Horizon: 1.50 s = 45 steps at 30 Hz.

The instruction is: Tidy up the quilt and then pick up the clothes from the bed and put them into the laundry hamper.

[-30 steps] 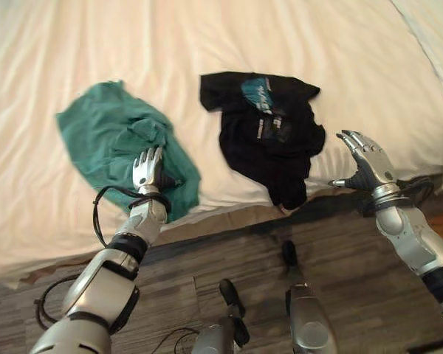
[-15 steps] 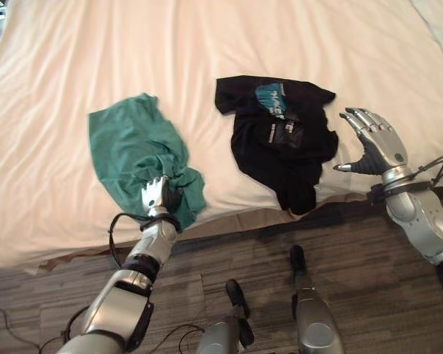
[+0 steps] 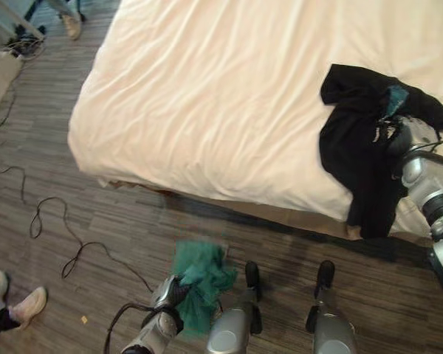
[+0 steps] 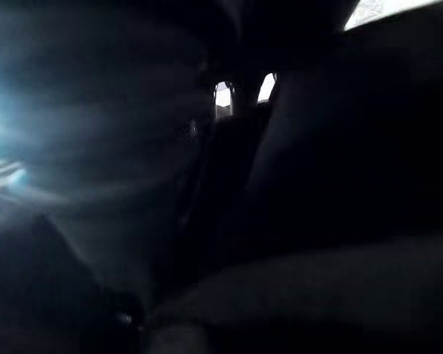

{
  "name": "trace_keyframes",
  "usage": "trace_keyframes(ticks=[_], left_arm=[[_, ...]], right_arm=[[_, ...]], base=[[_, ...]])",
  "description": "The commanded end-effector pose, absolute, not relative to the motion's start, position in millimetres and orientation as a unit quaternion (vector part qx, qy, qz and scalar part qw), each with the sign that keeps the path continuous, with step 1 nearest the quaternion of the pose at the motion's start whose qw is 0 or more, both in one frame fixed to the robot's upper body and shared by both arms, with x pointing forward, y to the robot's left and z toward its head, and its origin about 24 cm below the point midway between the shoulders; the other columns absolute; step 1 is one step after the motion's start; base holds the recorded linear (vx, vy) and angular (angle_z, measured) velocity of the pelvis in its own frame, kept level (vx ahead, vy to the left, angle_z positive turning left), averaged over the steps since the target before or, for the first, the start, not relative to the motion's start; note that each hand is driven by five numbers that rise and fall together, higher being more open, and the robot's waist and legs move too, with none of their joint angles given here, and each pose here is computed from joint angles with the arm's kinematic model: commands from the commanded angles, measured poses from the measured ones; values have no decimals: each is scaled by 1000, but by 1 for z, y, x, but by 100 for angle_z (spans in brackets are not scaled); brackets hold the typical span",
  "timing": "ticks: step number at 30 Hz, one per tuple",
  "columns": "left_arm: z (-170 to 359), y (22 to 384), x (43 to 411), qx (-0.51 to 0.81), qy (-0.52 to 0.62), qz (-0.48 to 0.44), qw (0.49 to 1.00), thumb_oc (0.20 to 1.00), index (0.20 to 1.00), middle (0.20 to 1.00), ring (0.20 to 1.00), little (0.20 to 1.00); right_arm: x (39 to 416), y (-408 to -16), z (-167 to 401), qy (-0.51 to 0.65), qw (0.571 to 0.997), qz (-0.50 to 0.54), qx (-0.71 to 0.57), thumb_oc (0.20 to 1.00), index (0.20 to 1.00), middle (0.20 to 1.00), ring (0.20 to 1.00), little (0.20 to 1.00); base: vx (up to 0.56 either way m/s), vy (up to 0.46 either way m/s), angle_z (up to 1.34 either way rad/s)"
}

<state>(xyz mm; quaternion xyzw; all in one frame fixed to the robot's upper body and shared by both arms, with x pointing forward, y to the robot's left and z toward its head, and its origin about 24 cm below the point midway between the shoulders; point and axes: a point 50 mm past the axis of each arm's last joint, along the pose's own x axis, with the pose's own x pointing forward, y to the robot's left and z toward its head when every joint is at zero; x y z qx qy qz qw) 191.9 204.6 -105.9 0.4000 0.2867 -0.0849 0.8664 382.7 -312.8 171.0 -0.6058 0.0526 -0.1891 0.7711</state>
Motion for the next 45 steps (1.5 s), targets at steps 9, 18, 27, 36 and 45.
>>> trace_keyframes(ticks=[9, 18, 27, 36, 45], left_arm=[[-68, 203, 230, 446, 182, -120, 868, 200, 200, 200, 200, 200], [-122, 260, 151, 392, 402, -18, 828, 200, 200, 200, 200, 200], [-129, 243, 154, 332, 414, 4, 847, 200, 200, 200, 200, 200], [-124, 216, 173, 208, 383, 54, 898, 200, 200, 200, 200, 200], [-132, 213, 167, 148, 420, 53, 894, 200, 200, 200, 200, 200]], right_arm=[[321, -272, 45, 98, 912, -45, -395, 200, 200, 200, 200, 200], [188, -235, -50, 213, 957, 46, -193, 200, 200, 200, 200, 200], [177, -202, -107, 335, 925, 48, -170, 200, 200, 200, 200, 200], [179, -217, -125, 407, 867, 58, -282, 200, 200, 200, 200, 200], [118, -268, -142, 524, 816, -92, -228, 200, 200, 200, 200, 200]], base=[[62, 67, 19], [87, 154, -30], [-31, 60, -19], [-26, -157, 101], [-131, 93, 220]])
